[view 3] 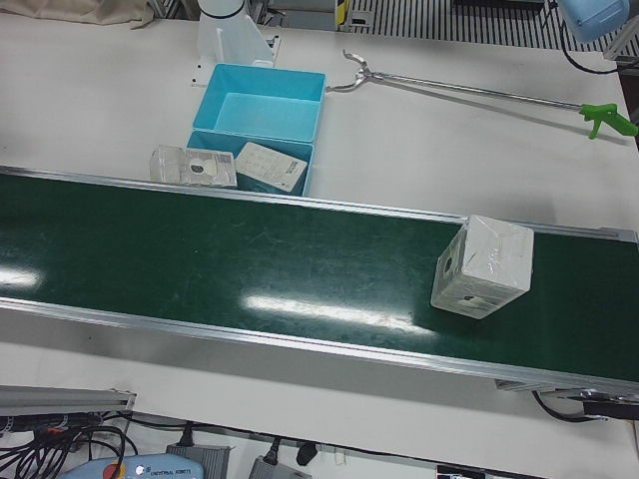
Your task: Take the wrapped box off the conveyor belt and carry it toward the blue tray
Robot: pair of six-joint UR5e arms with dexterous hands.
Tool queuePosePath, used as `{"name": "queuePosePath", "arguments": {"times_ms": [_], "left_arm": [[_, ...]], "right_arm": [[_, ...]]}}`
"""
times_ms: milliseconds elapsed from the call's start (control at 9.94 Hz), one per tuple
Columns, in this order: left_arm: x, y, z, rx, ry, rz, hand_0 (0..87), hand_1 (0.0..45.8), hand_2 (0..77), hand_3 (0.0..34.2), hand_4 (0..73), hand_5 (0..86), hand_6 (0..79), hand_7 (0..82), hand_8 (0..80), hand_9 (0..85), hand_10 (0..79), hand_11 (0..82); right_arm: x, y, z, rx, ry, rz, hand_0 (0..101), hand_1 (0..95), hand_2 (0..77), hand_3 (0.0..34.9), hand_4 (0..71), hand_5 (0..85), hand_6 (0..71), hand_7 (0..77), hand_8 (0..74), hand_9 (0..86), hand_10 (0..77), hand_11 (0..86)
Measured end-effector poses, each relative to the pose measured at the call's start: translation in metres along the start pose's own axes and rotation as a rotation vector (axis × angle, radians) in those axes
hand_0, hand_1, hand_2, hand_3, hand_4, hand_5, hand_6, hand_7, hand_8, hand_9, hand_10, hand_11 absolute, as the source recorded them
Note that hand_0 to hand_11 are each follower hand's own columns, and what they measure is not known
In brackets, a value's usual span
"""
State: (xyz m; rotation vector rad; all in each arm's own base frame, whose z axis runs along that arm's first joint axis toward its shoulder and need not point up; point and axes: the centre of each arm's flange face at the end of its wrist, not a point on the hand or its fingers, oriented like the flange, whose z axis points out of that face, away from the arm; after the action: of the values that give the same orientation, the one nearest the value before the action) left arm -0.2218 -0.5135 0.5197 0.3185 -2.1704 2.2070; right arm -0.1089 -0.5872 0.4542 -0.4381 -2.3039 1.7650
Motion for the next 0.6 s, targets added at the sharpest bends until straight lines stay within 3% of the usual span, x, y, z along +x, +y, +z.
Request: {"name": "queuePosePath", "arguments": {"times_ms": [403,503,604], "left_arm": [[0.0,0.0,0.0,0.0,0.0,0.0,0.0,0.0,1.1,0.0,0.0,1.1,0.5,0.5,0.5,0.5,0.0,0.5],[0.0,0.0,0.0,0.0,0.0,0.0,0.0,0.0,1.1,0.0,0.0,1.1,0.0,0.5,0.5,0.5,0.0,0.5],[0.0,0.0,0.0,0.0,0.0,0.0,0.0,0.0,1.1,0.0,0.0,0.5,0.5,0.5,0.5,0.5,0.5,0.5]], "right_arm": [[-0.0003,0.0,0.0,-0.001,0.0,0.001,47,10.4,8.2,0.0,8.7,7.1,4.4,12.0,6.5,5.4,0.0,1.1],[-0.0004,0.0,0.0,-0.001,0.0,0.001,46,10.4,4.4,0.0,8.7,7.1,4.4,12.0,6.5,5.4,0.0,1.1],[-0.0006,-0.0001,0.0,-0.001,0.0,0.0,46,10.9,7.1,0.0,8.7,7.1,4.4,13.1,6.5,5.4,0.0,1.1]]}}
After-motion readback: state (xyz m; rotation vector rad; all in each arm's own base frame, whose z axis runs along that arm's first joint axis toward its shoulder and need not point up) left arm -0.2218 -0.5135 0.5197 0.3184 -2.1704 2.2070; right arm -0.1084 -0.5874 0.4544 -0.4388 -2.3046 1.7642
